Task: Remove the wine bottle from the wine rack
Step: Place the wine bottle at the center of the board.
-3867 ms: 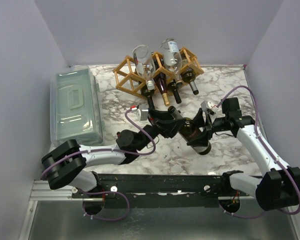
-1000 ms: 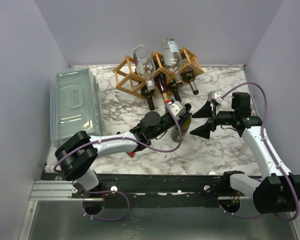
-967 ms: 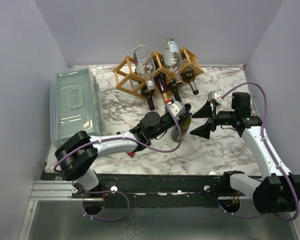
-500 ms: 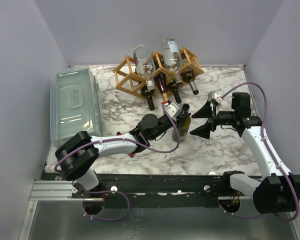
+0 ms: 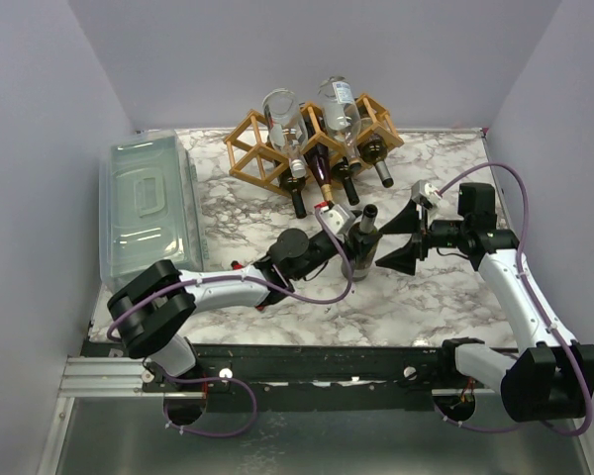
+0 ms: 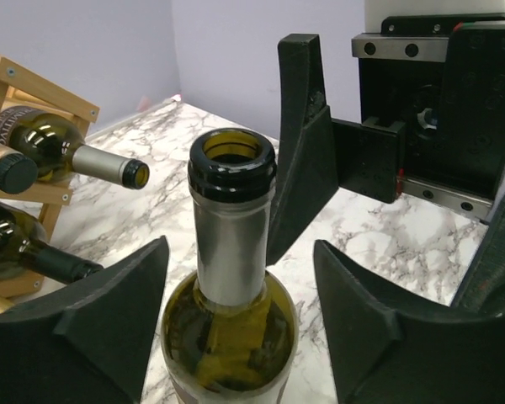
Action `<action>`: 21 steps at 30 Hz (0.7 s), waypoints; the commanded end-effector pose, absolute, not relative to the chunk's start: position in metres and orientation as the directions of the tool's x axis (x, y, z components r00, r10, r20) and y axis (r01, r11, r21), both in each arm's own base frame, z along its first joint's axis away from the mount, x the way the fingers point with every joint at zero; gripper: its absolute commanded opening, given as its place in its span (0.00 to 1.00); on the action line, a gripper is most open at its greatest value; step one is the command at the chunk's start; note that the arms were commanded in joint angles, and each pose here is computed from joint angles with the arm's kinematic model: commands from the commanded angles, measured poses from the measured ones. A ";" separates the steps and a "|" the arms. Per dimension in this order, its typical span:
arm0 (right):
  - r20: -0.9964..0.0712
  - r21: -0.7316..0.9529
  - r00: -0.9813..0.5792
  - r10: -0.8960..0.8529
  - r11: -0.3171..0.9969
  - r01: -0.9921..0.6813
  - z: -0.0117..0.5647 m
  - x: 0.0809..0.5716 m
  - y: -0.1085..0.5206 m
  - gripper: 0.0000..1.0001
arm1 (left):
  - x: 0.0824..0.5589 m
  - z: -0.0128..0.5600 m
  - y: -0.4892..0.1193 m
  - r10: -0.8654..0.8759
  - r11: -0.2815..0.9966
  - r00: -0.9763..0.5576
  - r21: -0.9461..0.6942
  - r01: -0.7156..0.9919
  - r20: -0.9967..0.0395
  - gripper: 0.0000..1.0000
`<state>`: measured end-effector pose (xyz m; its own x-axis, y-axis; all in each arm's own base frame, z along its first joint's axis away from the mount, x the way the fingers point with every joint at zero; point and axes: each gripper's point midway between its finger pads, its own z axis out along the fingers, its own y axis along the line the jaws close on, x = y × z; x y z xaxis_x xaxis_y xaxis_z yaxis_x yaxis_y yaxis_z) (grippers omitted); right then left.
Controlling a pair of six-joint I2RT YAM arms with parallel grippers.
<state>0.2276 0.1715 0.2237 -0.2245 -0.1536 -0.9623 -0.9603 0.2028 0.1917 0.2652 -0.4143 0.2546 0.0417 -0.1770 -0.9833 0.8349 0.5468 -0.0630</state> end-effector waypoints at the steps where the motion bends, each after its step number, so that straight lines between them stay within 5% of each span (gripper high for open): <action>1: -0.963 0.186 -0.219 -0.157 0.198 -0.962 0.218 0.227 0.171 1.00 | 0.248 0.271 -0.408 -0.225 0.488 0.048 -0.070 0.870 -0.973 0.75; 12: -0.966 0.056 -0.103 -0.237 0.197 -0.979 0.220 0.236 0.165 1.00 | 0.222 0.275 -0.372 -0.265 0.440 -0.058 -0.174 0.881 -0.963 0.98; 21: -0.970 -0.076 0.041 -0.240 0.138 -0.987 0.253 0.255 0.167 1.00 | 0.205 0.259 -0.336 -0.263 0.368 -0.285 -0.369 0.853 -0.922 0.99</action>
<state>0.2484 0.1665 0.2389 -0.0162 -0.2407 -0.9705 -0.9862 0.1635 -0.0241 0.2205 -0.3466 0.2782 -0.1189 -0.2898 -0.9497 0.8674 0.4351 -0.2414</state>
